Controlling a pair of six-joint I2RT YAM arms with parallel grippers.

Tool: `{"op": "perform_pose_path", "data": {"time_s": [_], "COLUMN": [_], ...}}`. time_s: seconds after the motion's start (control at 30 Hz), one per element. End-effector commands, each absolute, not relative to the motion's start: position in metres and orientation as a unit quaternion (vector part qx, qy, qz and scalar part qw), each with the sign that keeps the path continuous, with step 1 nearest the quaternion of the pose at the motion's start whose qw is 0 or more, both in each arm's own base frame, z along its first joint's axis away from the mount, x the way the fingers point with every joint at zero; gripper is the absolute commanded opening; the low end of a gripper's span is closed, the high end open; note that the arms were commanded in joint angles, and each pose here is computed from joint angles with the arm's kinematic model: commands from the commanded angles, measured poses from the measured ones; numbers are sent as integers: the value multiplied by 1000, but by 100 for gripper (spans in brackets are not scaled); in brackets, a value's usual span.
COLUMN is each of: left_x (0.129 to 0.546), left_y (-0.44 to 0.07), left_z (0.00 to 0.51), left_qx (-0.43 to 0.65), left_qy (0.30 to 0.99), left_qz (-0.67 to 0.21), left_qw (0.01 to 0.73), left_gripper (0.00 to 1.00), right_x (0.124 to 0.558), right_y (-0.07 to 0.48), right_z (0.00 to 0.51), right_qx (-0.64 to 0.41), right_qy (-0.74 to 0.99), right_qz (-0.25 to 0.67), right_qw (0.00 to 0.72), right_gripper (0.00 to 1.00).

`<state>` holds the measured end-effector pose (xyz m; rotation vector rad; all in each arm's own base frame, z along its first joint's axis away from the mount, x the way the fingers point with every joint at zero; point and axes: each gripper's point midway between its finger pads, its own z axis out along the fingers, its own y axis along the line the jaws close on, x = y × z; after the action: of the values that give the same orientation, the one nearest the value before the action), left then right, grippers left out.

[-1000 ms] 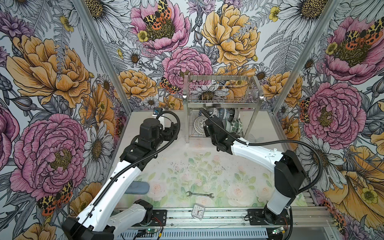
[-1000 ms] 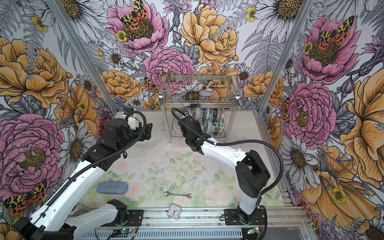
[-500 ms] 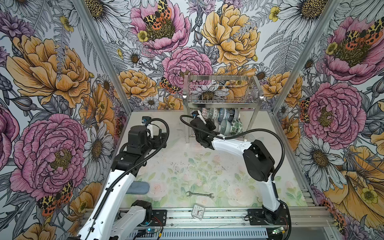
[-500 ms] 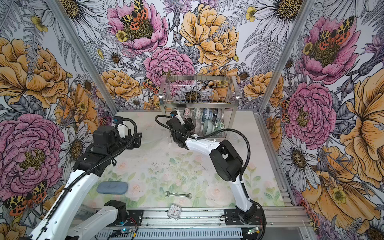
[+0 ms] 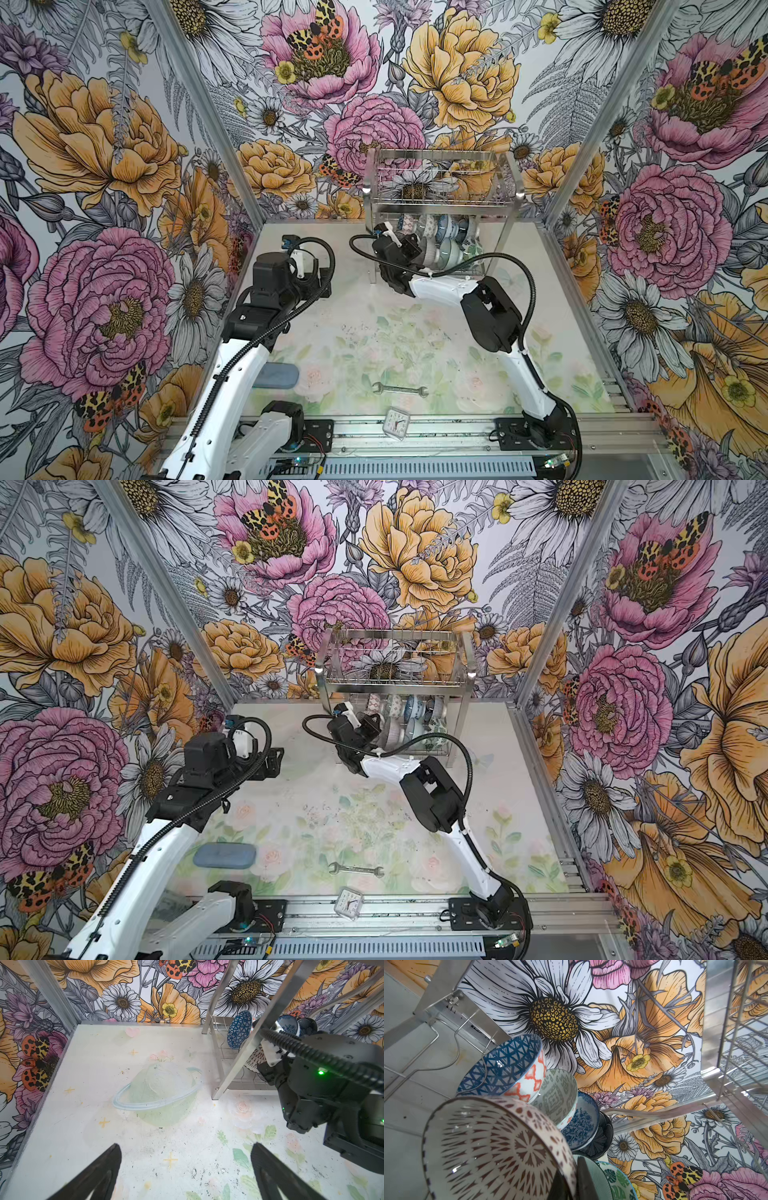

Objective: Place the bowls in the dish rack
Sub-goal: 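Move the starburst bowl with the right gripper into a rack slot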

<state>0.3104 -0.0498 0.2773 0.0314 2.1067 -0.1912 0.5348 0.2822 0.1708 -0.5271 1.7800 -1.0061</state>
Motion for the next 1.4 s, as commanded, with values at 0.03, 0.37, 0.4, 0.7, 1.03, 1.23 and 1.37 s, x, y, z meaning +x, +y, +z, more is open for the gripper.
{"op": "perform_pose_path", "data": {"time_s": [0.03,0.37,0.4,0.7,1.03,1.23,1.37], "left_x": [309,311,311,311,310,310,310], "left_y": [-51,-52,-52,-52,-53,-54,-53], "left_z": [279,279,279,278,279,278,278], "left_qx": [21,21,21,21,21,22,21], "left_qy": [862,862,862,862,861,862,862], "left_qz": [-87,-92,-92,-96,-99,-99,-99], "left_qw": [500,499,498,497,498,498,497], "left_gripper": [99,99,99,99,99,99,99], "right_x": [546,546,545,546,557,558,558], "right_y": [279,271,269,254,265,274,279], "right_z": [180,172,173,171,161,153,146], "right_qx": [-191,-176,-172,-153,-164,-181,-192], "right_qy": [726,737,740,749,756,757,758], "right_qz": [-429,-420,-415,-414,-398,-386,-383], "right_qw": [502,499,500,494,494,494,492], "right_gripper": [0,0,0,0,0,0,0]}}
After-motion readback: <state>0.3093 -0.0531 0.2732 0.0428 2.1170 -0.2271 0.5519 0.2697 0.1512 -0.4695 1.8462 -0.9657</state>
